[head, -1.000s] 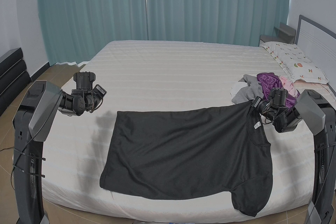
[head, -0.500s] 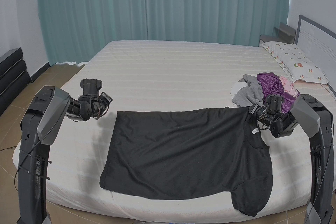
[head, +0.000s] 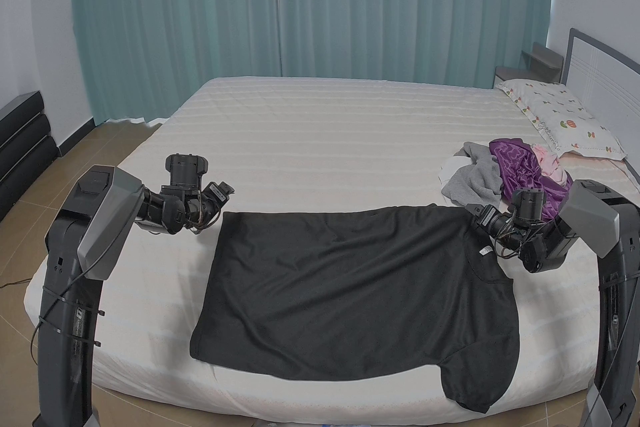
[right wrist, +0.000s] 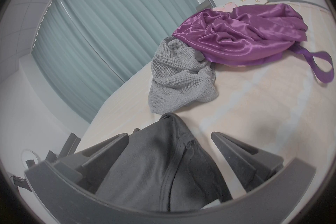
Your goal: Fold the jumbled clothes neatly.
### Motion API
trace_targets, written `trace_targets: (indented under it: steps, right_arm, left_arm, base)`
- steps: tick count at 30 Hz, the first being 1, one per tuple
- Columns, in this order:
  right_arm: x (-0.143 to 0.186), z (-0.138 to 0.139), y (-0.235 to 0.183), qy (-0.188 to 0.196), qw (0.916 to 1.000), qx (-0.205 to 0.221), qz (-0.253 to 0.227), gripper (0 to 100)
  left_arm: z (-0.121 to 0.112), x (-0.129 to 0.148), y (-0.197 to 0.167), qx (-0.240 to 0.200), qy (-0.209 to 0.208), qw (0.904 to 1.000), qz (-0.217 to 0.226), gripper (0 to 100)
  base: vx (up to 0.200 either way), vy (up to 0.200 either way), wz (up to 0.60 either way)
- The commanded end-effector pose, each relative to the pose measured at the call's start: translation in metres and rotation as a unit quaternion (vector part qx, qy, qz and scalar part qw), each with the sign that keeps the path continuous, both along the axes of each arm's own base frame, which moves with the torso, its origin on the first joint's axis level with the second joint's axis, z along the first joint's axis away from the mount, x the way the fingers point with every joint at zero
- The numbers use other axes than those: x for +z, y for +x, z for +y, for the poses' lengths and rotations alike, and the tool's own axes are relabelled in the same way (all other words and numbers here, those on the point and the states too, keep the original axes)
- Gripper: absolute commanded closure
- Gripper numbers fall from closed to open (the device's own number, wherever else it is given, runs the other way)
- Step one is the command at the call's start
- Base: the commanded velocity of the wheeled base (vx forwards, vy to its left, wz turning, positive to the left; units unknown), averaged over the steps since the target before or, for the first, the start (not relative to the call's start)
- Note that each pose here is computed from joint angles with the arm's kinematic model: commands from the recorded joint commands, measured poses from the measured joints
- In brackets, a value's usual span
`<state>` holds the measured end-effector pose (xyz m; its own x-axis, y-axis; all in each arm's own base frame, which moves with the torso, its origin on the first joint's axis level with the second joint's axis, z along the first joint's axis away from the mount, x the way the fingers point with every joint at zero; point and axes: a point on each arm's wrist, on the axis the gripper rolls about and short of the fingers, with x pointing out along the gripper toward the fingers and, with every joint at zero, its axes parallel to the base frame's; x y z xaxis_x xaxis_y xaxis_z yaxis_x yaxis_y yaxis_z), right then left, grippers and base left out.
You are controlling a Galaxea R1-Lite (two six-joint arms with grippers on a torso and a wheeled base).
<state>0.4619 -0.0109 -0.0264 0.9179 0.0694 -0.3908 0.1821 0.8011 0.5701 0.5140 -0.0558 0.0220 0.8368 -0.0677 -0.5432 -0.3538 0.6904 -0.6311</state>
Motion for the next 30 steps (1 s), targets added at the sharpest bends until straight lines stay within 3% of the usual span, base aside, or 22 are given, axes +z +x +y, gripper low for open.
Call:
trace_targets:
  steps: [1,6,19,20,26,30]
  right_arm:
    - [0.013,0.001,-0.017,0.014,0.9999,0.001,-0.009,0]
    - [0.008,0.002,-0.018,0.018,0.9998,0.003,-0.009,0]
    - [0.004,0.004,-0.016,0.023,0.9997,0.008,-0.006,0]
    - [0.004,0.004,-0.016,0.023,0.9997,0.008,-0.007,0]
    - [0.0,0.004,-0.015,0.024,0.9997,0.008,-0.004,0]
    - [-0.001,0.004,-0.015,0.024,0.9997,0.008,-0.004,0]
  left_arm:
    - [-0.018,-0.022,0.005,-0.032,0.007,0.9994,0.011,0]
    - [-0.029,-0.034,0.009,-0.039,0.008,0.9992,0.01,0]
    - [-0.031,-0.045,0.018,-0.029,0.016,0.9994,0.005,0]
    - [-0.031,-0.045,0.018,-0.029,0.016,0.9994,0.005,100]
    - [-0.03,-0.042,0.02,-0.023,0.018,0.9996,-0.002,100]
    - [-0.026,-0.034,0.024,0.009,0.034,0.9992,-0.019,100]
  base:
    - [0.0,0.0,0.0]
    - [0.0,0.0,0.0]
    - [0.0,0.0,0.0]
    - [0.0,0.0,0.0]
    - [0.0,0.0,0.0]
    - [0.0,0.0,0.0]
